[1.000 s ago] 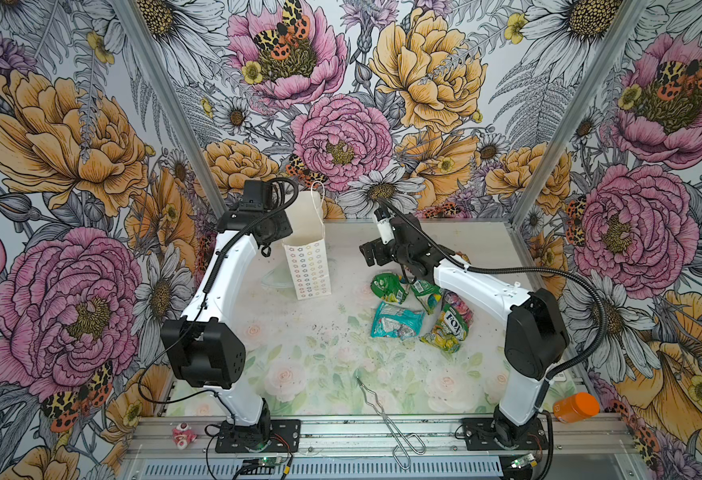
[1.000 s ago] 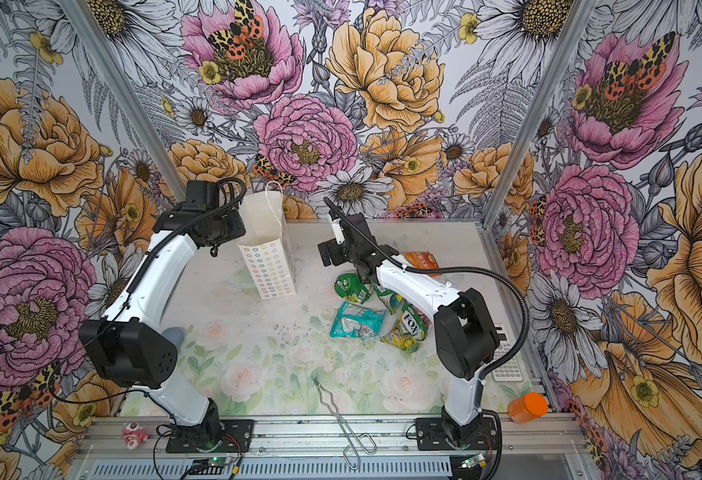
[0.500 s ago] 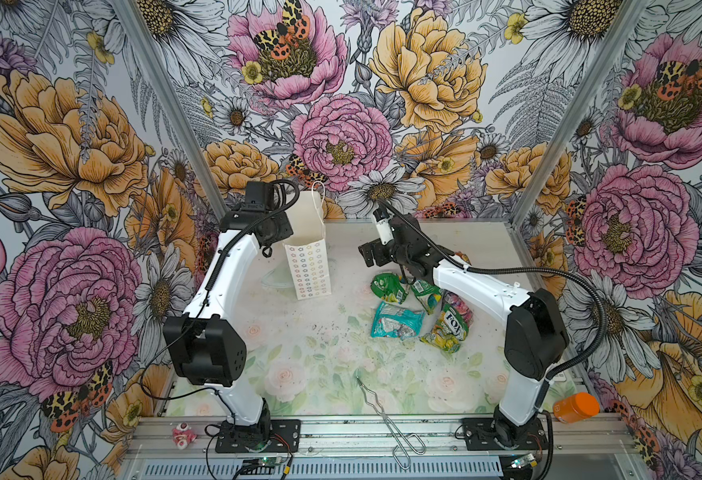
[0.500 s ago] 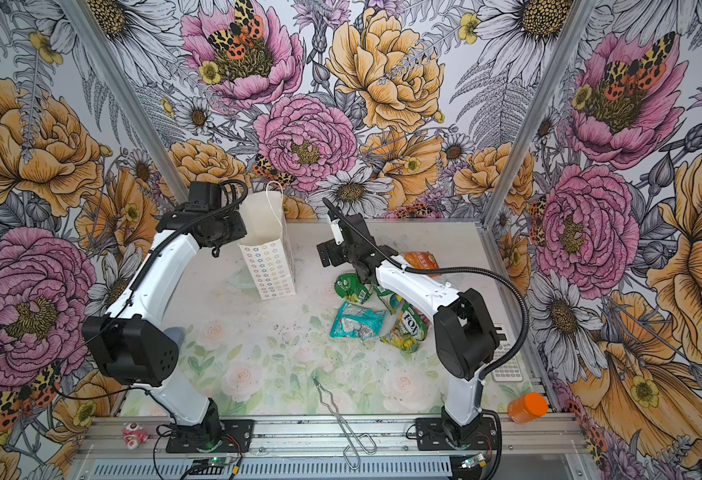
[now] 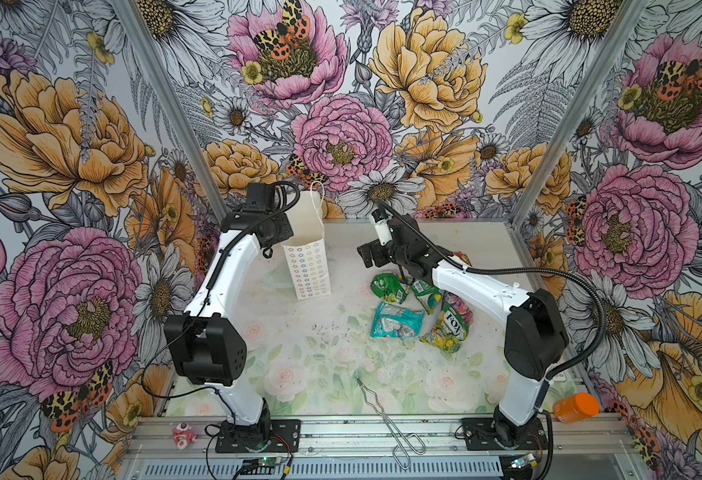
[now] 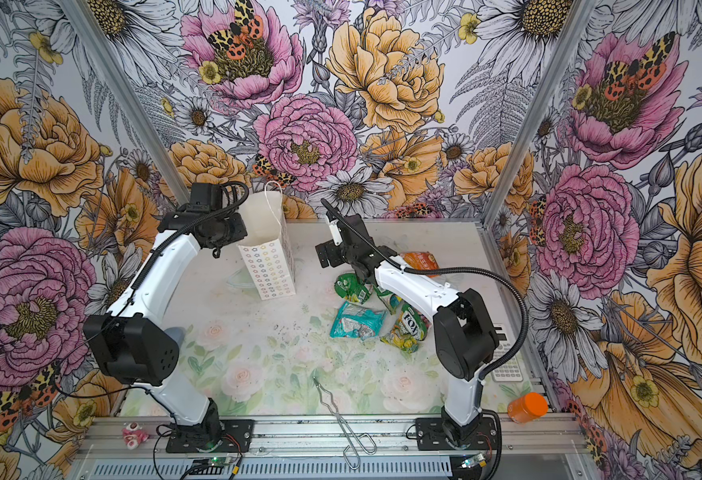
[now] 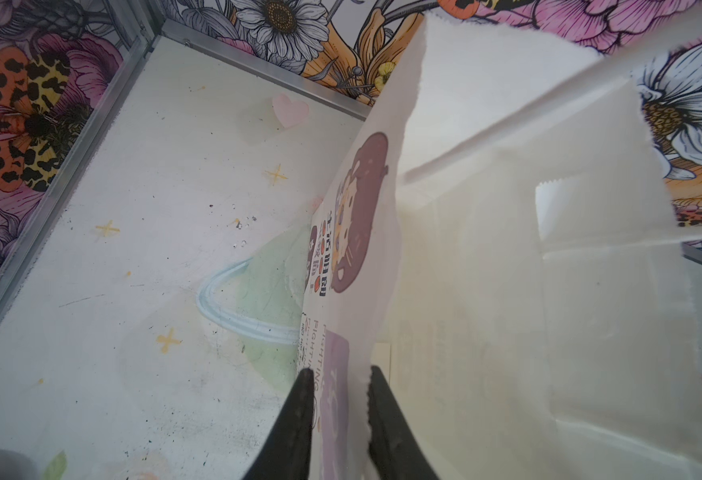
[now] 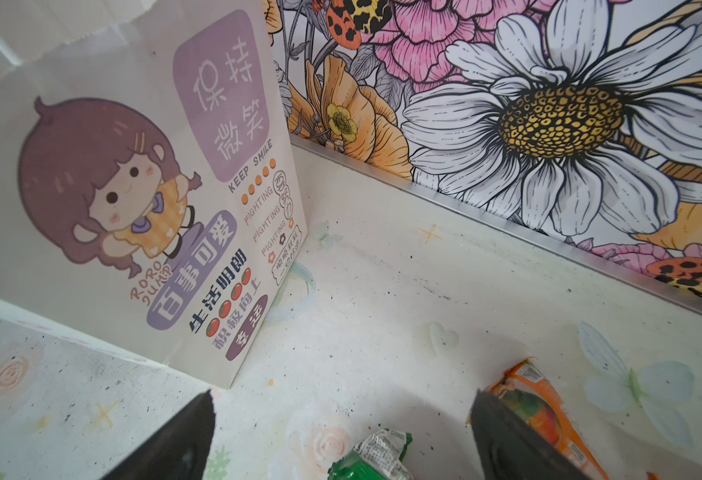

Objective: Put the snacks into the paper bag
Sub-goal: 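Close the left gripper on the white bag's rim to hold it upright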

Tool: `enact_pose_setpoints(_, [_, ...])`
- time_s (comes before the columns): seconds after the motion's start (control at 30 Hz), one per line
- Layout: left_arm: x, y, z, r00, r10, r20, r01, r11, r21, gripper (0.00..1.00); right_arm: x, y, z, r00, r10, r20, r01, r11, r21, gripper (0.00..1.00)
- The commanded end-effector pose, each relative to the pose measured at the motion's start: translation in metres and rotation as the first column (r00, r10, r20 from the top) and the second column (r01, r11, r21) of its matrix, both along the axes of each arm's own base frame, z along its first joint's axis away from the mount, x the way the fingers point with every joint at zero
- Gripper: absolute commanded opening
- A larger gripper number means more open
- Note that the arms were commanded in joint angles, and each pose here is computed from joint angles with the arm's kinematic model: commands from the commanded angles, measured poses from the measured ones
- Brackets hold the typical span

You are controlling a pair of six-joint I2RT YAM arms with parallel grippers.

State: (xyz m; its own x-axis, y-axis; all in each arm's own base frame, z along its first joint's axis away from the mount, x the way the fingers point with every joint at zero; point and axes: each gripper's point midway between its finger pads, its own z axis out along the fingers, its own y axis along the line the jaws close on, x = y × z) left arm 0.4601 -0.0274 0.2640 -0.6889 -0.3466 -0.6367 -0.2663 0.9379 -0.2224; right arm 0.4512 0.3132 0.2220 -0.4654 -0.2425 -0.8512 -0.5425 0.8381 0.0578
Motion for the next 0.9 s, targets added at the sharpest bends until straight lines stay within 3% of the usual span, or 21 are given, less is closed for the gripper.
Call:
enact_pose_setpoints(0.0, [-0.001, 0.001, 0.003, 1.0, 0.002, 0.016, -0.003, 1.0, 0.019, 0.24, 0.003, 0.007, 0.018, 0.999, 0.0, 0.033, -0.001, 1.0, 0.028, 0.98])
enact_pose_setpoints(0.27, [0.0, -0.001, 0.0, 1.0, -0.01, 0.01, 0.01, 1.0, 0.001, 0.12, 0.003, 0.008, 0.016, 0.999, 0.003, 0.032, -0.004, 1.0, 0.026, 0.97])
enact_pose_setpoints(0.33, [0.001, -0.001, -0.001, 1.0, -0.011, 0.01, 0.011, 1.0, 0.001, 0.01, 0.003, 0.008, 0.016, 1.0, 0.005, 0.031, -0.005, 1.0, 0.026, 0.97])
enact_pose_setpoints(0.6, [-0.001, -0.001, 0.003, 1.0, -0.011, 0.024, 0.011, 1.0, -0.007, 0.0, 0.001, 0.009, 0.017, 0.999, 0.009, 0.031, -0.009, 1.0, 0.028, 0.97])
enact_pose_setpoints(0.87, [0.0, -0.018, 0.019, 0.992, -0.049, 0.112, 0.061, 0.993, -0.102, 0.0, -0.001, 0.0, 0.017, 0.999, -0.015, 0.034, 0.014, 1.0, 0.013, 0.99])
